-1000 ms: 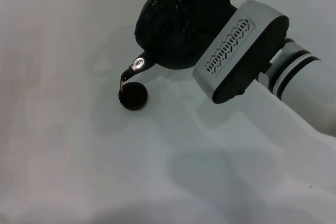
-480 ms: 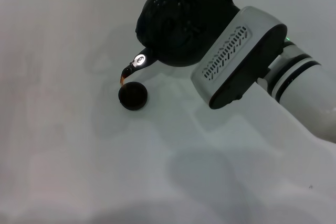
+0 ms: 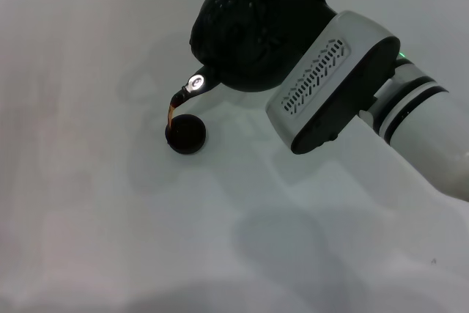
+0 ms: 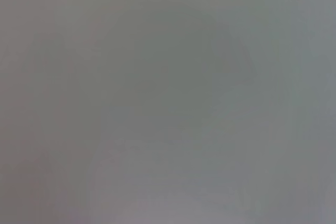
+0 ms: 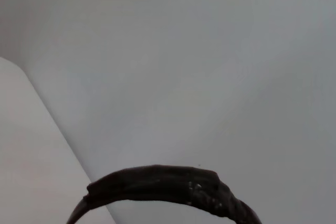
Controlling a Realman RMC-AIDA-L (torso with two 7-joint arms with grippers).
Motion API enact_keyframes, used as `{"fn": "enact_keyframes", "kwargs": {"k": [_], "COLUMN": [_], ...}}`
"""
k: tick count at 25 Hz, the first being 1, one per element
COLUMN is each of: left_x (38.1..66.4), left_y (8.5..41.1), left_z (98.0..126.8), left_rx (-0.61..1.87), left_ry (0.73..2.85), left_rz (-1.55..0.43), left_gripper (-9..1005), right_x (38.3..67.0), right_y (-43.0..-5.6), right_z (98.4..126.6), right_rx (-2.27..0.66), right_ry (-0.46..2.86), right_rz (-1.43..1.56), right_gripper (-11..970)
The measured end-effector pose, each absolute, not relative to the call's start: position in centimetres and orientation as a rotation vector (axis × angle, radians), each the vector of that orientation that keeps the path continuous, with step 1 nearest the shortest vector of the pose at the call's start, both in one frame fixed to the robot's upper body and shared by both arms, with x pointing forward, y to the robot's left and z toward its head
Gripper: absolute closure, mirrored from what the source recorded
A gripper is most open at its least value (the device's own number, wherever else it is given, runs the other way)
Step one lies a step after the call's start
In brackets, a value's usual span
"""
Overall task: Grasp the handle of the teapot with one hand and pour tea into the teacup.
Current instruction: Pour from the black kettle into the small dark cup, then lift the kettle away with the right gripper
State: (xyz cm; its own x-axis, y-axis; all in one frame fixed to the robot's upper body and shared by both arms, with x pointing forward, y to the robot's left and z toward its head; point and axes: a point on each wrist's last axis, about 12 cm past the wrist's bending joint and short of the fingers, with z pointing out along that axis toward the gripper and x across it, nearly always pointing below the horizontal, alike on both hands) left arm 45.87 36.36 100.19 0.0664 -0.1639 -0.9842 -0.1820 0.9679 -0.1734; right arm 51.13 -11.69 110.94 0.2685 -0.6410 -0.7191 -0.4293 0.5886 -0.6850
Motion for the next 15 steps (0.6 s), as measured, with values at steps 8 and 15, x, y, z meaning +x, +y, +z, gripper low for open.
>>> {"fn": "enact_keyframes", "kwargs": {"k": [8,15], "left_x": [46.02,46.16], "left_y": [36.38,36.36], "left_z": [100.28,100.34], "left_rx": [-0.279,-0.280], "left_ry": [1.508,1.504], "left_rz": [0.014,0.013], "left_gripper": [136,136], "right_x": [51.20,51.29], "right_y": [-11.78,-12.00], "right_z": [110.99,110.79], "right_rx": [-1.006,-1.007], "right_ry": [1.355,1.360], "right_rz": [-0.188,-0.198], "right_gripper": [840,840]}}
